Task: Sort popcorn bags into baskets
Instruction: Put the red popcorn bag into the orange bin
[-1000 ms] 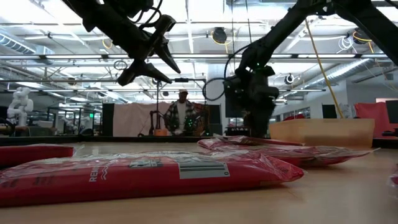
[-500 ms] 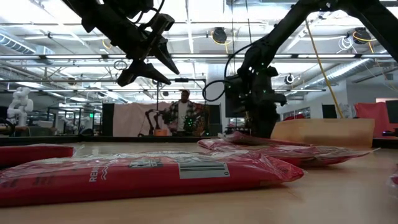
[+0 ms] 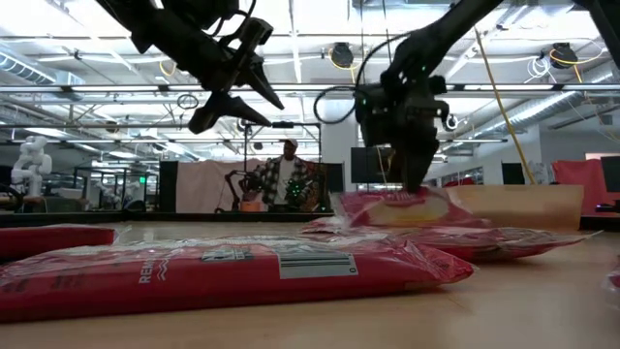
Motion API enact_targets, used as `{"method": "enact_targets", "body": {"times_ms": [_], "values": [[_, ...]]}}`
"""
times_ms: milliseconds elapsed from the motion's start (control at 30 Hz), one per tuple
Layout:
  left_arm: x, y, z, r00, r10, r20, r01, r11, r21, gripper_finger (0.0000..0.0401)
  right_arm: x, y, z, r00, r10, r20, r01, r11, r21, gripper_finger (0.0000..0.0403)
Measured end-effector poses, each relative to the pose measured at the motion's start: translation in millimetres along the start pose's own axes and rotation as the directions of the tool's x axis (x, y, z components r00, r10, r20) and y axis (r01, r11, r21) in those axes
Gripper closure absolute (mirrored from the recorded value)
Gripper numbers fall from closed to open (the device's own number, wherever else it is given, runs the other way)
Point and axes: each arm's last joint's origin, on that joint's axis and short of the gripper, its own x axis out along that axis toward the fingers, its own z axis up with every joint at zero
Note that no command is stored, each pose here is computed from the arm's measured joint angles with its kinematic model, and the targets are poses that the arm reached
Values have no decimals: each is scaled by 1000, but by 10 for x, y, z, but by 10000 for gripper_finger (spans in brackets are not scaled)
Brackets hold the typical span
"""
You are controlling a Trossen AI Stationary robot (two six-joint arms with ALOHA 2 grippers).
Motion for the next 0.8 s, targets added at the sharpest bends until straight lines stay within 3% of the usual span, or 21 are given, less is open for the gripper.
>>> {"method": "enact_targets", "body": {"times_ms": [133,300,533,667,800], "values": [[36,-24,-15,1000,-23,-1,23,998,54,237,-143,148,17,998,-25,66,23,999,27,403],[188,-19,-44,999,-38,1,37,988,150,185,-273,323,52,988,-50,148,46,998,33,403],[500,69,-79,999,-38,25,26,933,360,103,-299,488,91,979,-89,183,83,996,37,403],[754,210,-93,998,-60,-16,60,899,434,103,-261,555,112,979,-100,178,99,995,14,403],[981,337,-136,990,-120,-74,141,870,473,138,-241,596,141,976,-106,192,108,994,0,403]]}}
